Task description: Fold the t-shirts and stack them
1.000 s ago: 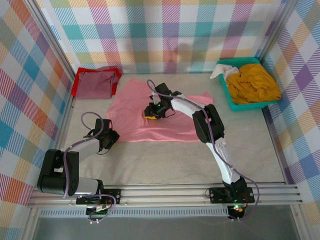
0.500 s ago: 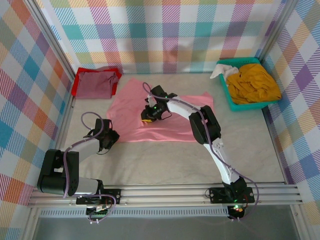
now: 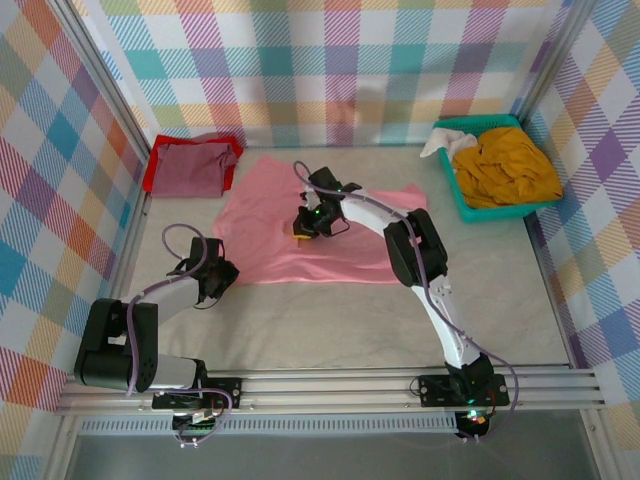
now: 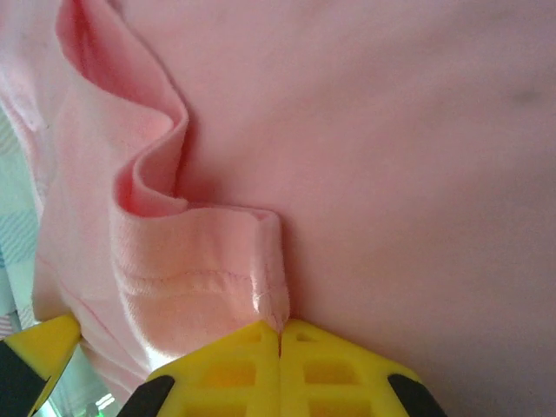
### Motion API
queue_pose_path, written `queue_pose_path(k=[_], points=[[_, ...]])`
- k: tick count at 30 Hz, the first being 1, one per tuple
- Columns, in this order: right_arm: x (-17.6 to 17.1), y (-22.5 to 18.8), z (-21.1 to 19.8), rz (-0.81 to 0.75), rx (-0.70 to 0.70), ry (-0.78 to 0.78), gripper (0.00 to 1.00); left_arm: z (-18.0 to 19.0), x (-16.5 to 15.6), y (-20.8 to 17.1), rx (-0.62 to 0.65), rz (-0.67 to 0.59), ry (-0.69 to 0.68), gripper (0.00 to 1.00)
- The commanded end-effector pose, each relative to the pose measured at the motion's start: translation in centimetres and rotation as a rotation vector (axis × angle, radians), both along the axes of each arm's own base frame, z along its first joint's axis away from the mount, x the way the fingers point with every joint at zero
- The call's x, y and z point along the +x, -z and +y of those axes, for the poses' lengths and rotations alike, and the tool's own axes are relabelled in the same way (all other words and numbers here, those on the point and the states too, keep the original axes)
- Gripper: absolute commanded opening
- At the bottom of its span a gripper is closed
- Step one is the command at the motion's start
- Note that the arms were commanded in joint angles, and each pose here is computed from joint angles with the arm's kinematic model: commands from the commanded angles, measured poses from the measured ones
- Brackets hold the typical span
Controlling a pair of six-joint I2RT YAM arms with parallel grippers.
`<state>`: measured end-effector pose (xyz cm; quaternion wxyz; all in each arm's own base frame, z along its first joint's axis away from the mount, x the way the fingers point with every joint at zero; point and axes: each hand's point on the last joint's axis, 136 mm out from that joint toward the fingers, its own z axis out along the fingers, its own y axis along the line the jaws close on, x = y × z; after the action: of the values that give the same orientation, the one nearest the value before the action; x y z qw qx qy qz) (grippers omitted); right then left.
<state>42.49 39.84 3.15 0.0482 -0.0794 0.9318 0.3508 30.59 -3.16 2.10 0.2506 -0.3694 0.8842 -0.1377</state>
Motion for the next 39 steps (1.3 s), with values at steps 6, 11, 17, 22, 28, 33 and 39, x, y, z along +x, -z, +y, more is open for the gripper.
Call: queue_pose_path(k=[6,11,17,22,28,33,39], points=[[1.9,-2.7,-1.3,-0.080,-0.036,0.035,0.00,1.5,-3.1,2.3,0.048,0.127,-0.032,0.20],[1.7,-3.0,-1.8,-0.063,-0.058,0.053,0.30,1.6,-3.0,1.9,0.050,0.116,-0.036,0.20],[-1.4,-6.1,-5.5,-0.155,-0.106,0.064,0.38,1.9,-2.2,-0.1,0.087,0.086,-0.014,0.21],[-5.9,-6.2,-12.6,-0.165,-0.173,0.193,0.39,2.3,-2.5,-0.1,0.091,0.093,-0.032,0.21],[-10.2,-2.2,-23.7,-0.008,-0.289,0.414,0.16,3.0,-3.5,1.2,0.051,0.116,-0.093,0.21],[-11.9,0.2,-28.1,0.070,-0.337,0.500,0.00,3.1,-3.6,1.5,0.034,0.135,-0.105,0.20],[-11.1,2.5,-29.3,0.071,-0.373,0.511,0.00,2.9,-4.0,1.3,0.017,0.135,-0.109,0.20]])
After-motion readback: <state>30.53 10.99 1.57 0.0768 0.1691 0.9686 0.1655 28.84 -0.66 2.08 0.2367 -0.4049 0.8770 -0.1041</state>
